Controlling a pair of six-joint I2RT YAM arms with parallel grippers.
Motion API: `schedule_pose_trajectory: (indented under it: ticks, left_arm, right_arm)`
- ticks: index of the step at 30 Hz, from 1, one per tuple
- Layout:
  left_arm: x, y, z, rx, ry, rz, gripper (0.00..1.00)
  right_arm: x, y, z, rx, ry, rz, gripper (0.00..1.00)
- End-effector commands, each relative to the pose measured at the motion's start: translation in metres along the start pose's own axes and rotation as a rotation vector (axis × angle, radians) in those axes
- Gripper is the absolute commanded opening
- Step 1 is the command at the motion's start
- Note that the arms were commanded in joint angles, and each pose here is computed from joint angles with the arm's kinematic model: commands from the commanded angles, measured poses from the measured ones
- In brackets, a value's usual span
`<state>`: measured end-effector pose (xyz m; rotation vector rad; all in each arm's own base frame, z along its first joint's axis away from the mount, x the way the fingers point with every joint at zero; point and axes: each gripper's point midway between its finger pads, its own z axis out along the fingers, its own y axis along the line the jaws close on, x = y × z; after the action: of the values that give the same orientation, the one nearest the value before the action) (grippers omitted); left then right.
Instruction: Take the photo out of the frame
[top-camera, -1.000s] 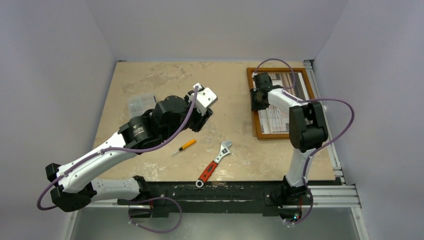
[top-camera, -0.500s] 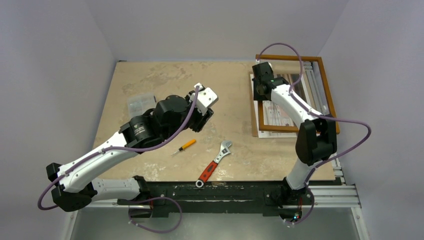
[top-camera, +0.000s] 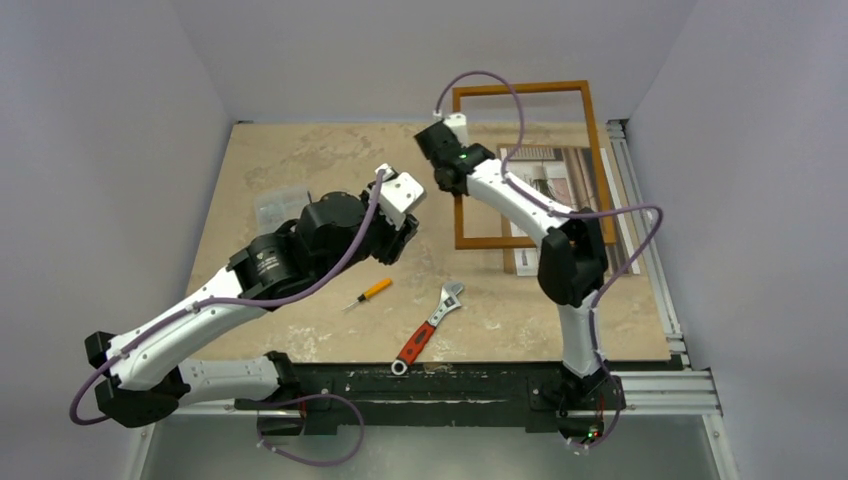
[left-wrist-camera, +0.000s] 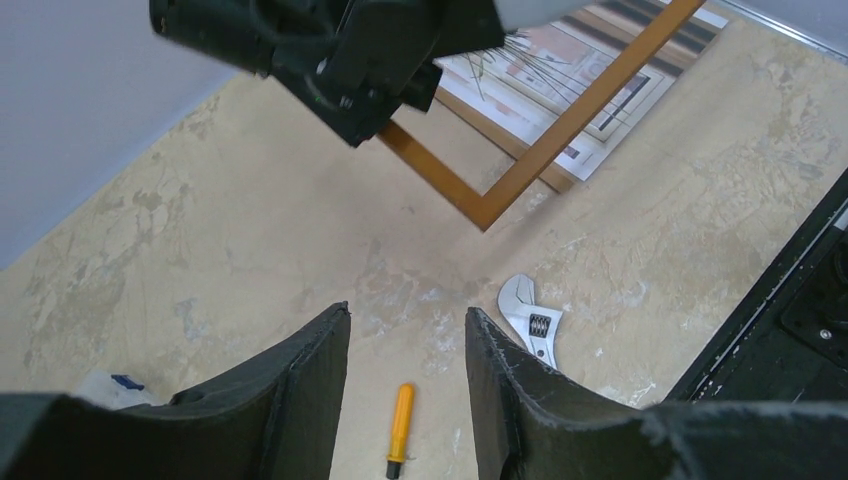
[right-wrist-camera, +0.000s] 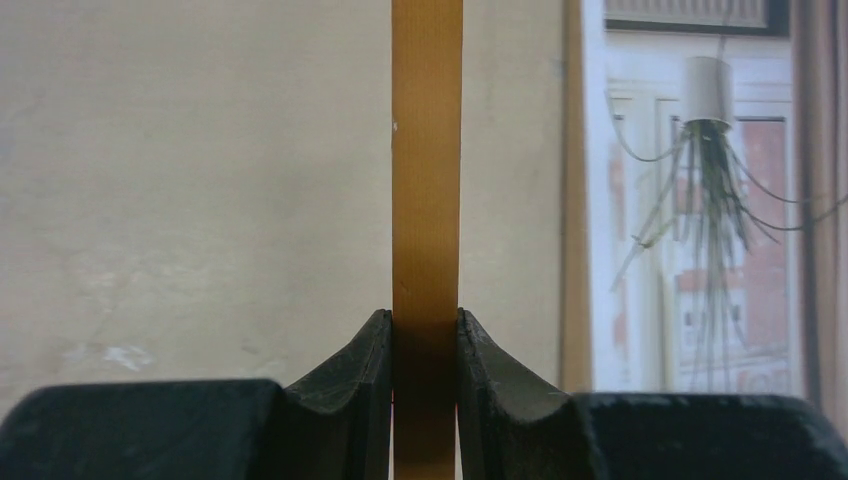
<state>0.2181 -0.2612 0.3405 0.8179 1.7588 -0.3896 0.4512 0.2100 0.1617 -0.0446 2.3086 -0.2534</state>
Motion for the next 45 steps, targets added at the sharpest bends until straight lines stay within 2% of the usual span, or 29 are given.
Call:
schedule_pose_trajectory:
  ticks: [1,7,13,22,33,45]
  left_arm:
    - [-0.026,0.023,-0.030,-0.078,-0.099,-0.047,0.44]
    - [-0.039,0.040,-0.061,-0.127,-0.189,-0.076,0.44]
    - [-0.043,0.039,-0.071,-0.099,-0.222,-0.098,0.44]
    - [-0.051,0.029,-0.086,-0.014,-0.273,-0.140,0.44]
    - [-0.055,0.027,-0.094,0.006,-0.296,-0.153,0.44]
    - [-0.054,0.028,-0.094,0.003,-0.294,-0.152,0.44]
  right_arm:
    - [-0.014,0.027,-0.017,0.111,-0.080,0.105,0.00]
    - [-0.010,0.095,-0.013,0.054,-0.120,0.086,0.00]
    - [0.003,0.139,-0.009,0.010,-0.104,0.104,0.00]
    - [0.027,0.169,0.008,-0.007,-0.092,0.106,0.00]
    - [0.051,0.197,0.026,-0.018,-0.095,0.038,0.00]
    - [0.044,0.225,0.018,-0.089,-0.128,0.107,0.00]
